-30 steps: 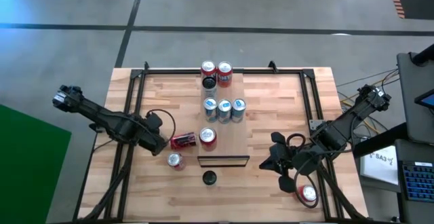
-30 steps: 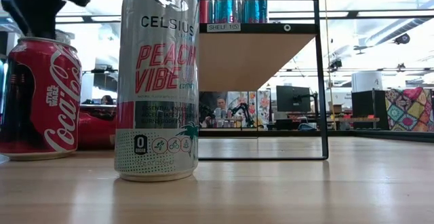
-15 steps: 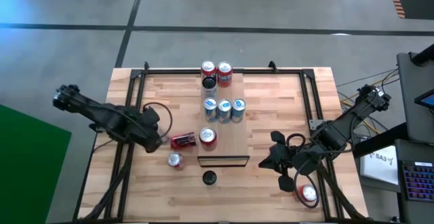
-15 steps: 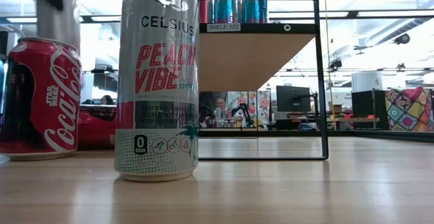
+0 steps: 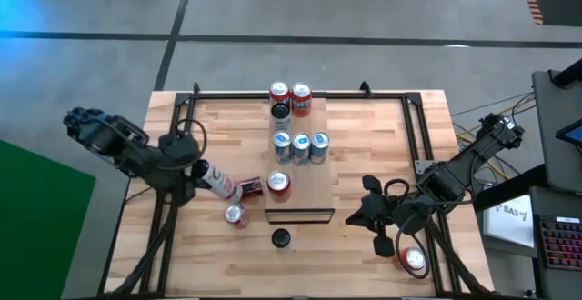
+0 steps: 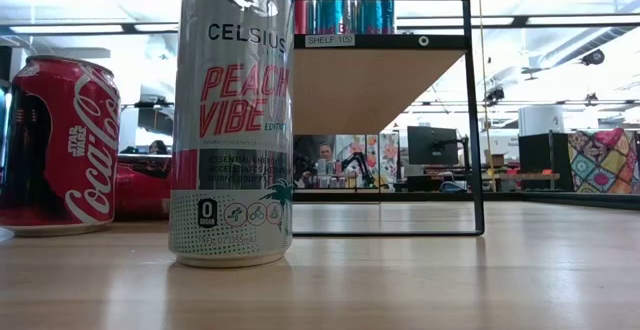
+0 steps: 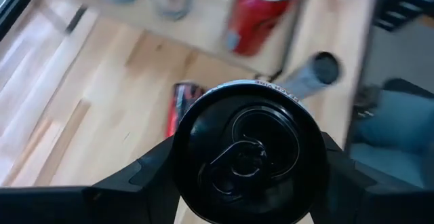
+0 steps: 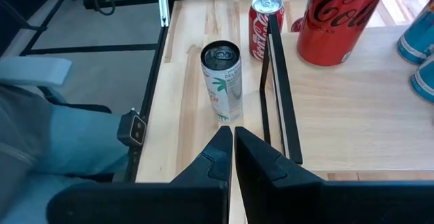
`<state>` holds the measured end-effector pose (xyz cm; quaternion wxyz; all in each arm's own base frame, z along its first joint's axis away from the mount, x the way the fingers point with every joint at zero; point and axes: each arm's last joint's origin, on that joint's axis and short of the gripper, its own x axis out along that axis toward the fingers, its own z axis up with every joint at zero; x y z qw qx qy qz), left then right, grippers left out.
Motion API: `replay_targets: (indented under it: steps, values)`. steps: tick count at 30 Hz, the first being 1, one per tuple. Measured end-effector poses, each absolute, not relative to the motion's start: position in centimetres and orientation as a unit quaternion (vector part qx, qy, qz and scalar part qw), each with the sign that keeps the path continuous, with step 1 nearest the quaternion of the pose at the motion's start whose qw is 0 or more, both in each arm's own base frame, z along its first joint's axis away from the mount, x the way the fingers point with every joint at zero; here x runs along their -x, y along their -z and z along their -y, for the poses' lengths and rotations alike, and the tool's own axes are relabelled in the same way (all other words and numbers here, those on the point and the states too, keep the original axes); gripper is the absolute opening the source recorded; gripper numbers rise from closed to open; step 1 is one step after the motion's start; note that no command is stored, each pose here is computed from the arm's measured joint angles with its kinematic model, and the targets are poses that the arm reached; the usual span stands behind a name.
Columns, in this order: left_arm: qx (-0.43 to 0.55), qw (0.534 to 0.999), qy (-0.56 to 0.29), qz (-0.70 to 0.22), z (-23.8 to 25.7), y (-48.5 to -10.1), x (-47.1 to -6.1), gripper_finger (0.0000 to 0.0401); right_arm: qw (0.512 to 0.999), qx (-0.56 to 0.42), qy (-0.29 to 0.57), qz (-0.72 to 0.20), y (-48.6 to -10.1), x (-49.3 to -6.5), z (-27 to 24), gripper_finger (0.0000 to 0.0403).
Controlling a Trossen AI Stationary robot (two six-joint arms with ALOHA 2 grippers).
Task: Place canned beverage on shelf
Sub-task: Put the left white pink soda can on the shelf aligned with the other white pink soda can
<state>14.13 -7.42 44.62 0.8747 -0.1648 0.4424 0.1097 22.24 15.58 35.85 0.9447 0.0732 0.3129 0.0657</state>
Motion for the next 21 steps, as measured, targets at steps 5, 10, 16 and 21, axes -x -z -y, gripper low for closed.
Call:
replay_targets:
  steps: [5,10,16,21]
  values:
    - [0.095,0.895,-0.011,-0.436,9.4,-46.3,-13.9,0.0228,0.947,-0.067,-0.071,-0.305,-36.0,-22.3,-15.6,0.0009]
    - [0.049,0.923,0.081,-0.372,12.6,-47.5,-15.8,0.0228,0.955,-0.048,-0.089,-0.279,-36.4,-22.6,-15.8,0.0009]
    - [-0.018,0.924,0.101,-0.369,15.7,-47.3,-18.8,0.0228,0.968,-0.036,-0.113,-0.22,-37.5,-23.1,-16.2,0.0009]
    - [-0.076,0.921,0.112,-0.366,18.1,-47.0,-21.5,0.0228,0.976,-0.021,-0.135,-0.171,-37.7,-24.5,-17.2,0.0009]
